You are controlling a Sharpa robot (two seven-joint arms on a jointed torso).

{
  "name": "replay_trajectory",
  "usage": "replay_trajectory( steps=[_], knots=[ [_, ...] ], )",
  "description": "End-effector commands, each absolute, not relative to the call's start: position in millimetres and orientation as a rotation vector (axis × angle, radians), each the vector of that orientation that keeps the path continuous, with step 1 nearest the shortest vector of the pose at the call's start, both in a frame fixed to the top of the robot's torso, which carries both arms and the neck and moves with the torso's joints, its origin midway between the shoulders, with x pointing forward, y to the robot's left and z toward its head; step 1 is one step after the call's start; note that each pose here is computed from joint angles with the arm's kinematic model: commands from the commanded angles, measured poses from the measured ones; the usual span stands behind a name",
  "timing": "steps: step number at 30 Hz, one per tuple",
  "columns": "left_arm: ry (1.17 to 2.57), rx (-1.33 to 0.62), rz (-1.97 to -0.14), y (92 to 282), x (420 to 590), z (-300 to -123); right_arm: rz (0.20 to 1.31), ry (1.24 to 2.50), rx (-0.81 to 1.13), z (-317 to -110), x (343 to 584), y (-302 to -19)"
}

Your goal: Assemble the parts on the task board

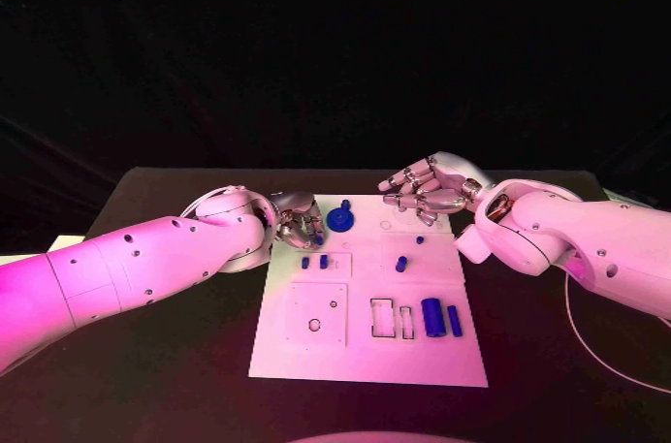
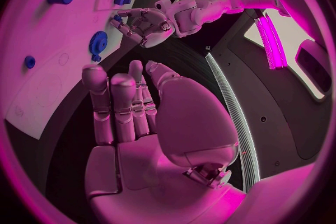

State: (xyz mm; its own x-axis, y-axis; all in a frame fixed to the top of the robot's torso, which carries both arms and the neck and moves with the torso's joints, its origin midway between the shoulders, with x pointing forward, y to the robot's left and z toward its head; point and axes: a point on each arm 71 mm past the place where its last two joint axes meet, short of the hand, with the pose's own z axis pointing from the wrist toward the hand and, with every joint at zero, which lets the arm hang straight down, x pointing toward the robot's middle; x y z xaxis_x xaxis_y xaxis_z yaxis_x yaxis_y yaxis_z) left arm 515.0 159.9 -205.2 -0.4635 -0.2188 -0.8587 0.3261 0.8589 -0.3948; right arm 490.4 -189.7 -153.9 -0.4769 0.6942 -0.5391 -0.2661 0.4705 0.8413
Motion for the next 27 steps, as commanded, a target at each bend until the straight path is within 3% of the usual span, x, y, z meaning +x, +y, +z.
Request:
replay_trajectory(
  steps=[1, 27],
  knots=[
    [1.959, 0.085, -0.637, 158.5, 514.4, -206.1, 1.210, 1.726, 0.353, -154.8, 489.5, -187.8],
    [1.971, 0.060, -0.617, 164.5, 515.7, -207.4, 1.204, 1.729, 0.357, -156.0, 490.0, -189.7]
  ],
)
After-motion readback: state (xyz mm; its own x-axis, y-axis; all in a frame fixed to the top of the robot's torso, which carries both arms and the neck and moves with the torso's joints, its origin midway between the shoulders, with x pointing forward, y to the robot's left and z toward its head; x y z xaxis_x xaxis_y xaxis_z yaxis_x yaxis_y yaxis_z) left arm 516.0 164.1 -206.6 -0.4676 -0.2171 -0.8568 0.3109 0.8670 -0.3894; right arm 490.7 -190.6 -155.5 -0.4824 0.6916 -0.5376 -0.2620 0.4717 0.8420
